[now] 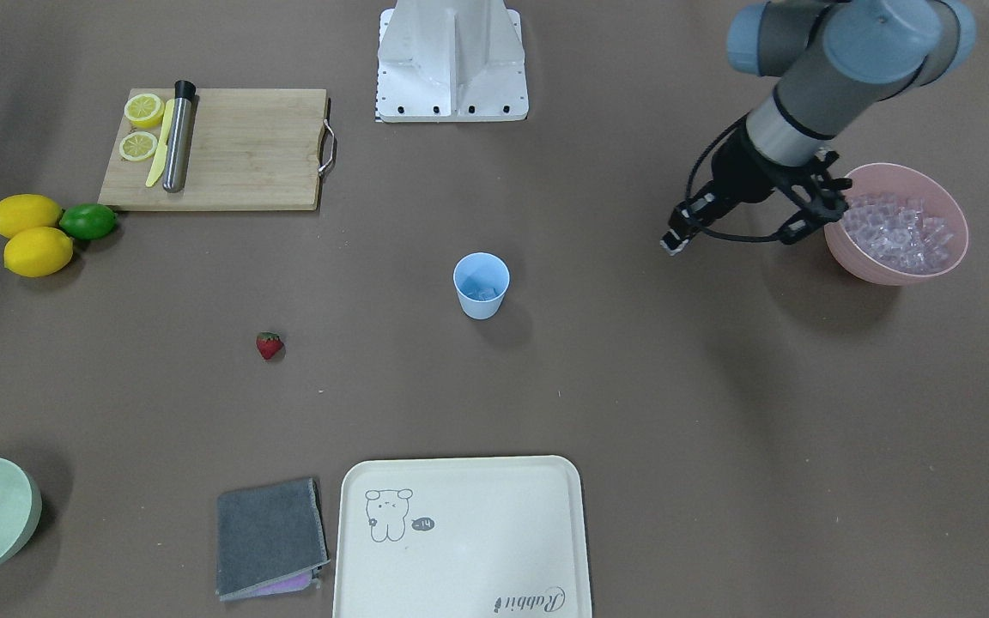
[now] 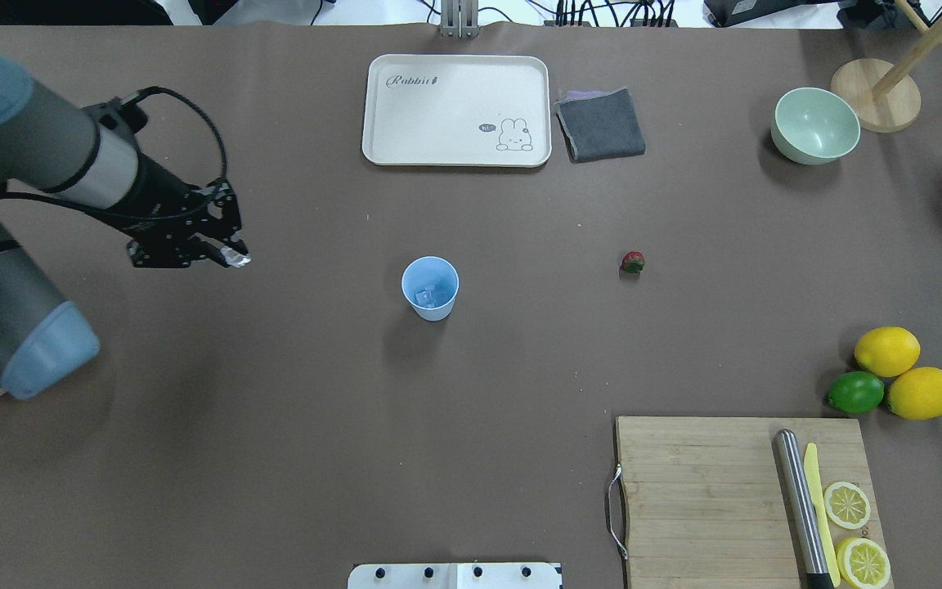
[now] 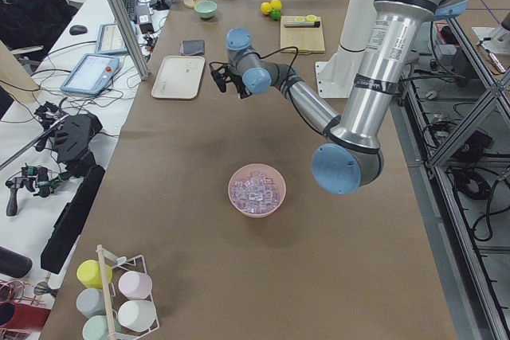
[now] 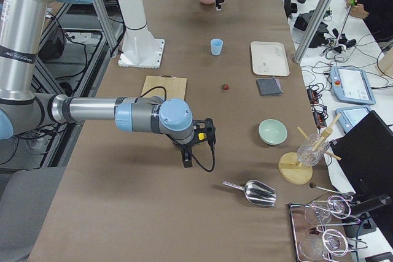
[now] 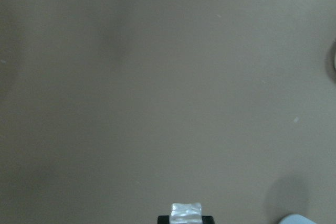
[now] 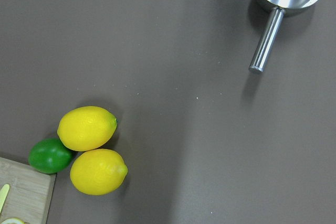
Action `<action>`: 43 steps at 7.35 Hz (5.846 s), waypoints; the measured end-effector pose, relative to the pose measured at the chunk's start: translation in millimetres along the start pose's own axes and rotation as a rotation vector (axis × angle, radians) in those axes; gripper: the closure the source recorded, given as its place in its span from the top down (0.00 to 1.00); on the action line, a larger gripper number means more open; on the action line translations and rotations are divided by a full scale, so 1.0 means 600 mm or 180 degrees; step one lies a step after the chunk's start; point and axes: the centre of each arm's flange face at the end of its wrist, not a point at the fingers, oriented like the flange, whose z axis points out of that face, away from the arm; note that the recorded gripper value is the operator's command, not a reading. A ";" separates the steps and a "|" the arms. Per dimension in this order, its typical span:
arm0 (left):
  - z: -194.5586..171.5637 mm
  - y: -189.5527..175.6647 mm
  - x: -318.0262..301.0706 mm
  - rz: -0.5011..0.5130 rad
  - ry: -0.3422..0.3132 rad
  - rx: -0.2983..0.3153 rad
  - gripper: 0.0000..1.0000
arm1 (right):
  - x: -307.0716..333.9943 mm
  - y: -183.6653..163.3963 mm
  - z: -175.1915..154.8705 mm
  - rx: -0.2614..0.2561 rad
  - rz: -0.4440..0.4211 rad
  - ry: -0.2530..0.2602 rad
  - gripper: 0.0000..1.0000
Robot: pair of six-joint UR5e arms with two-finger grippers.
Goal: Put ice and strawberries in cup
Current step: 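Carry the ice cube over the blue cup and open the left gripper, then lower the right gripper onto the red strawberry and grasp it while the left arm withdraws, then carry the strawberry with the right gripper over the cup and release it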
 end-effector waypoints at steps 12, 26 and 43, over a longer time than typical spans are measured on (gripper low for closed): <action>0.155 0.151 0.242 0.0704 -0.0008 0.0153 0.98 | -0.388 -0.311 0.133 -0.0309 -0.0077 -0.0084 0.98; 0.032 -0.006 0.040 0.1266 -0.0246 0.0543 0.98 | -0.755 -0.407 0.511 -0.0104 0.0320 0.0359 0.57; -0.072 -0.182 -0.071 0.1980 -0.0849 0.0742 0.98 | -1.256 -0.353 0.392 0.0260 0.1012 -0.0020 0.00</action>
